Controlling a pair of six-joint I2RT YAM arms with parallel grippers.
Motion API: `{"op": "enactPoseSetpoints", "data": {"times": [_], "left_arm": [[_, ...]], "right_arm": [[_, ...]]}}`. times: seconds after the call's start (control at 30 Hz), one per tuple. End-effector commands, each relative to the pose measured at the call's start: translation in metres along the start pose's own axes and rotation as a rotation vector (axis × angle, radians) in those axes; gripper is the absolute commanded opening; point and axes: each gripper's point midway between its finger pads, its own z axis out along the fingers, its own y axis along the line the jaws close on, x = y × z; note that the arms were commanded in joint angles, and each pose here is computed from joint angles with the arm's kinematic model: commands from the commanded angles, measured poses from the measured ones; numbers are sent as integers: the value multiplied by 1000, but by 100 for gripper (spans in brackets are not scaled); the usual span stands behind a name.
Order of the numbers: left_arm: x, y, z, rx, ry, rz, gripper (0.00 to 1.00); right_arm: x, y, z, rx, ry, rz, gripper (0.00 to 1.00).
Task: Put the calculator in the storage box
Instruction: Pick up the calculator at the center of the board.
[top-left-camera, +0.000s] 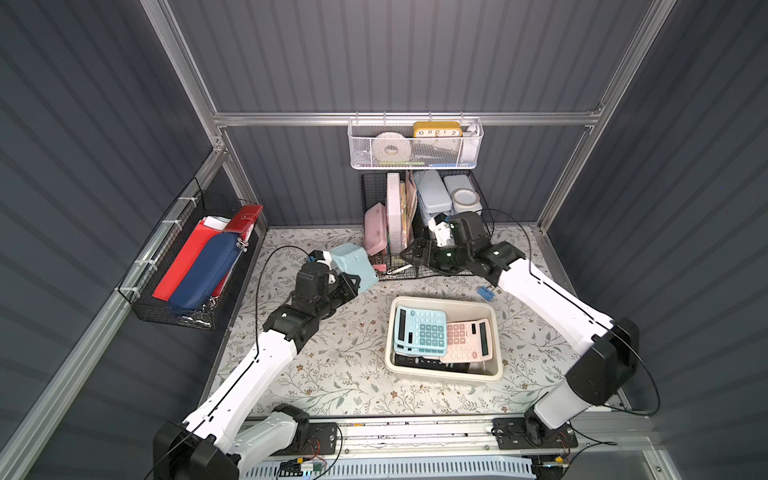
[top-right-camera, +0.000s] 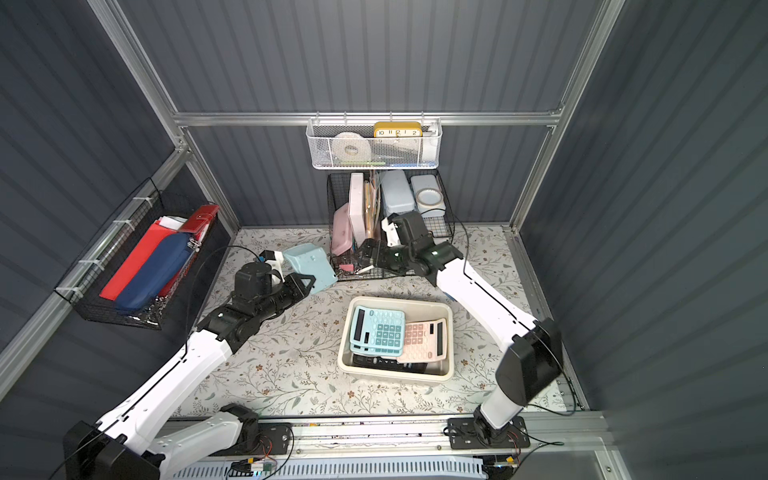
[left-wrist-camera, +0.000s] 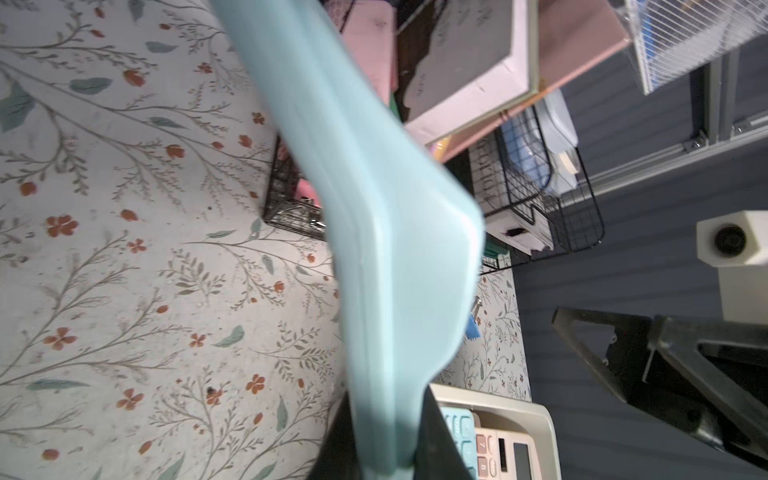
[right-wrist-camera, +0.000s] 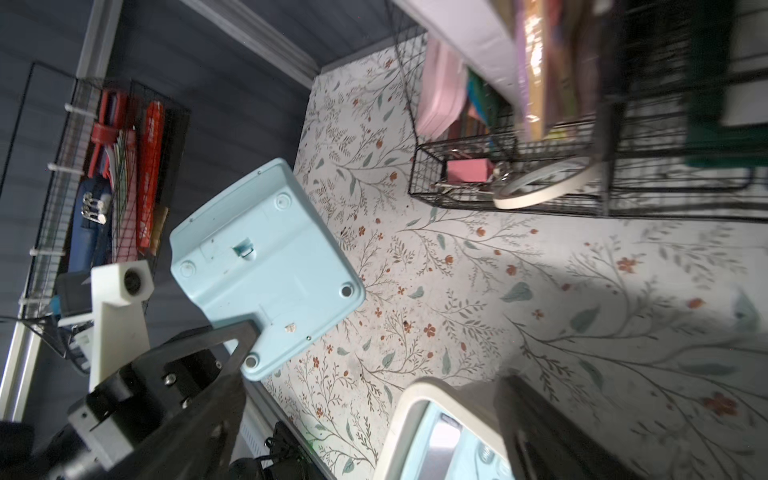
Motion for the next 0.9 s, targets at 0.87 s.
{"op": "enactPoseSetpoints", "data": {"times": [0.87], "left_arm": [[111,-167,38,-311,-302,999,0]], "right_arm": [[-28,-50,-162,-29,-151,185,99]]}}
